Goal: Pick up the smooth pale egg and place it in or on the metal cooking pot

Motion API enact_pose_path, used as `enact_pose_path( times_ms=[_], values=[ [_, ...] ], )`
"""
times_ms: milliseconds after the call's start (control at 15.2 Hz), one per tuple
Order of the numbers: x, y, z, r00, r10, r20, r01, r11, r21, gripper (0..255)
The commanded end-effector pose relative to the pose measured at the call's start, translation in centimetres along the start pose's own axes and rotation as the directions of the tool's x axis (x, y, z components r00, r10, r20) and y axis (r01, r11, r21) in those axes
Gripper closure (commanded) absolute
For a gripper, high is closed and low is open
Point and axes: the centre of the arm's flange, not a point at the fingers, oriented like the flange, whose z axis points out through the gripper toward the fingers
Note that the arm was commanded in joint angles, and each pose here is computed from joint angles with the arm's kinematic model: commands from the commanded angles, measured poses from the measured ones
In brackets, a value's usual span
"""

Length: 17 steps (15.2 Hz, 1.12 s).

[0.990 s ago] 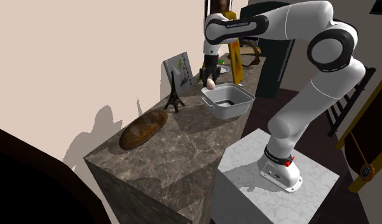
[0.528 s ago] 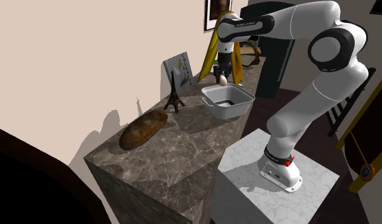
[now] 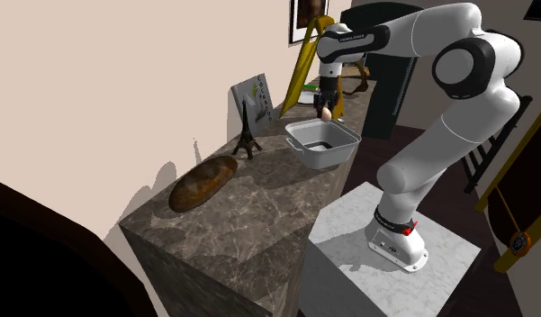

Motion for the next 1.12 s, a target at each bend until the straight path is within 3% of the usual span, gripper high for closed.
enact_pose_path(
  times_ms=[0, 528, 1056],
  values=[
    [0.1, 0.2, 1.0, 1.0, 0.0, 0.0, 0.0, 1.0, 0.0, 255],
    [0.6, 0.6, 5.4, 1.0, 0.0, 0.0, 0.0, 1.0, 0.0, 255],
    [0.6, 0.6, 5.4, 1.0, 0.0, 0.0, 0.0, 1.0, 0.0, 255]
  ],
)
